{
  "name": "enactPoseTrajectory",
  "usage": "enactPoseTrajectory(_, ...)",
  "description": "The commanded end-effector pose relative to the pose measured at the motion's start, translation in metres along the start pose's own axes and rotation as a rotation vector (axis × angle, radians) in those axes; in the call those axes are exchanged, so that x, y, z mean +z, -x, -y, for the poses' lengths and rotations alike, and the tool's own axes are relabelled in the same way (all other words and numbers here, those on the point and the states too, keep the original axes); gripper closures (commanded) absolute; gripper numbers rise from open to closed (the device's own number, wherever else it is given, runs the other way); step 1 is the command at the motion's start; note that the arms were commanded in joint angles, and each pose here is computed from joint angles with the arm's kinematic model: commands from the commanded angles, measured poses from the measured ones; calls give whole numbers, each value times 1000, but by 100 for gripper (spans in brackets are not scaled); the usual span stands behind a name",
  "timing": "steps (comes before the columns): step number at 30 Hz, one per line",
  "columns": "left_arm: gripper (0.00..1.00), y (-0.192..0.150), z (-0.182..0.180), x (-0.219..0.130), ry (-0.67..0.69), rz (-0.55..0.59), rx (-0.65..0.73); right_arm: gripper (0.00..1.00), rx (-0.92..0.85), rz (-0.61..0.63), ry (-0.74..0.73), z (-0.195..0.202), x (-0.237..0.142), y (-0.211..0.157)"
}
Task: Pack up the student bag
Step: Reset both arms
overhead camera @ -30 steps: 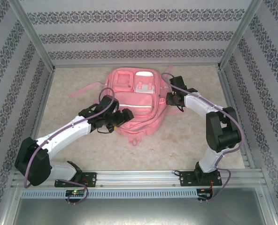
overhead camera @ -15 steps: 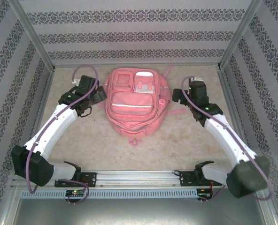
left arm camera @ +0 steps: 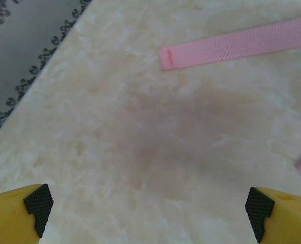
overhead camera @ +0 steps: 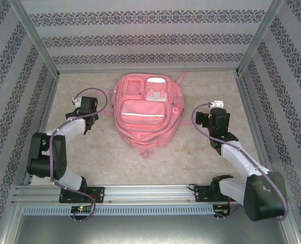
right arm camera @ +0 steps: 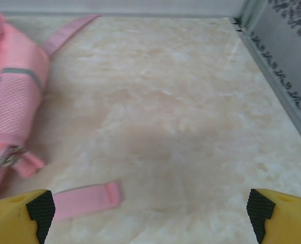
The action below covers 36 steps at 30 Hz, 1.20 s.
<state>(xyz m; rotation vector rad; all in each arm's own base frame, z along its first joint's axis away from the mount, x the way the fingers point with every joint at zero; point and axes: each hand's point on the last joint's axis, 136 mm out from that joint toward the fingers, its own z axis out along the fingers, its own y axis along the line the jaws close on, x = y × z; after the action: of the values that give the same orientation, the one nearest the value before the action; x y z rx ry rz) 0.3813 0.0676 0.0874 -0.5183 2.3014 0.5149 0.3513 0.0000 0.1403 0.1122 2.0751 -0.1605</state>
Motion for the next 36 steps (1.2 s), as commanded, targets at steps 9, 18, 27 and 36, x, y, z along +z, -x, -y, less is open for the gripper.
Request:
enactPoseTrajectory(9, 0, 15, 45, 4, -318, 254, 84, 2, -31, 134, -24, -5, 60, 3)
enactPoseTrajectory(18, 0, -3, 59, -16, -509, 369, 109, 2, 21, 187, 69, -4, 54, -10)
enactPoseTrajectory(27, 0, -4, 58, -15, -506, 401, 97, 2, 25, 204, 74, -4, 55, -8)
enactPoseTrajectory(36, 0, -4, 57, -15, -505, 397, 98, 2, 30, 199, 86, -4, 55, -8)
